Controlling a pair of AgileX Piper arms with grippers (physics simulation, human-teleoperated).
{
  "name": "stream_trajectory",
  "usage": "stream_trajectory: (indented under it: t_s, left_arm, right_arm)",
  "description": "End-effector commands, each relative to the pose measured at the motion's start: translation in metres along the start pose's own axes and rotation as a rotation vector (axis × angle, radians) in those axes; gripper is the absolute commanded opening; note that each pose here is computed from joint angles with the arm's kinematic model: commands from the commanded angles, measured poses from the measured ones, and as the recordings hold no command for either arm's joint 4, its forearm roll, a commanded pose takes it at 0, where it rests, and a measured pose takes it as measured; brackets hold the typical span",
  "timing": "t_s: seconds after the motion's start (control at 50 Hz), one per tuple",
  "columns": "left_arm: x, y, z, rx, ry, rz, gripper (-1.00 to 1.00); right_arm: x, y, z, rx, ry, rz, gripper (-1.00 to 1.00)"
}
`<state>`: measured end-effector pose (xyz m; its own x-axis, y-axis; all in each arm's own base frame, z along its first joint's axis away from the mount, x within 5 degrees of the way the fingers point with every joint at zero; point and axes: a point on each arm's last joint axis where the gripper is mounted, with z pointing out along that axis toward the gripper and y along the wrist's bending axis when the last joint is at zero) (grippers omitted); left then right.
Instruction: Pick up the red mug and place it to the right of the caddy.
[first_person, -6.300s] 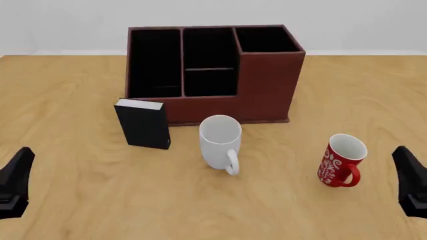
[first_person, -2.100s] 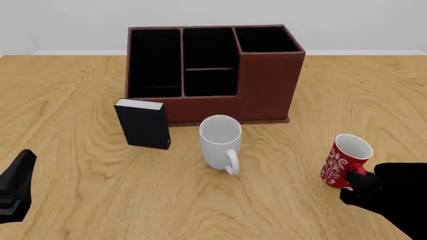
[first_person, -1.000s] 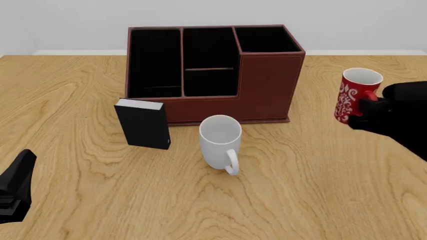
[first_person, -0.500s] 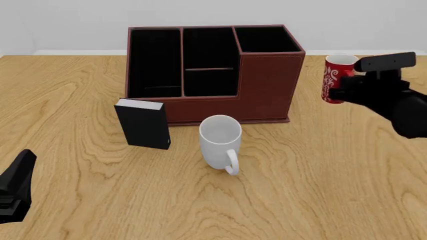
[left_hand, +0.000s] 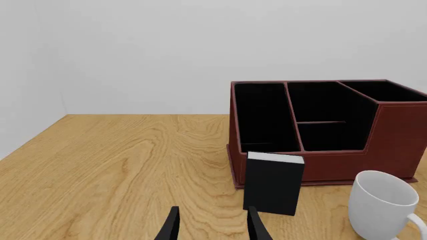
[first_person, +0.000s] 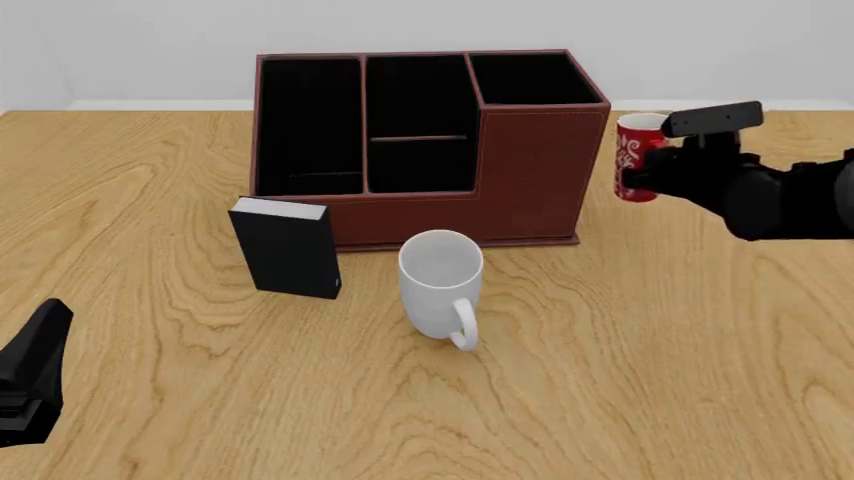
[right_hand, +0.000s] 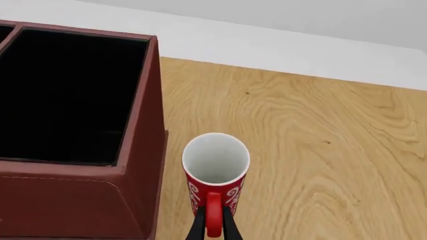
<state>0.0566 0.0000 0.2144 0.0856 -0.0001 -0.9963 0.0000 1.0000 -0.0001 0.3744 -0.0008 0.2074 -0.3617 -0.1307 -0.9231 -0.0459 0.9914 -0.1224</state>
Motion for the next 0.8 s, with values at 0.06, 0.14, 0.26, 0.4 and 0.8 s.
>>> stream_trajectory:
  t_s: [0.06,0.14,0.26,0.4,0.8]
  left_arm:
    - [0.000,0.000,0.000,0.000,0.000,0.000,1.00]
    - [0.000,0.000,0.000,0.000,0.000,0.000,1.00]
    - [0.000,0.000,0.000,0.000,0.000,0.000,1.00]
    - [0.000,0.000,0.000,0.000,0.000,0.000,1.00]
    - [0.000,0.000,0.000,0.000,0.000,0.000,1.00]
  right_arm:
    - [0.007,0.005,0.025,-0.012,0.020,0.010,-1.00]
    - [0.013,0.007,0.030,-0.015,0.033,0.009,-1.00]
    - [0.019,0.008,0.034,-0.018,0.046,0.008,-1.00]
    - [0.025,0.009,0.035,-0.021,0.056,0.012,-1.00]
    - [0.042,0.007,0.042,-0.015,0.090,0.021,-1.00]
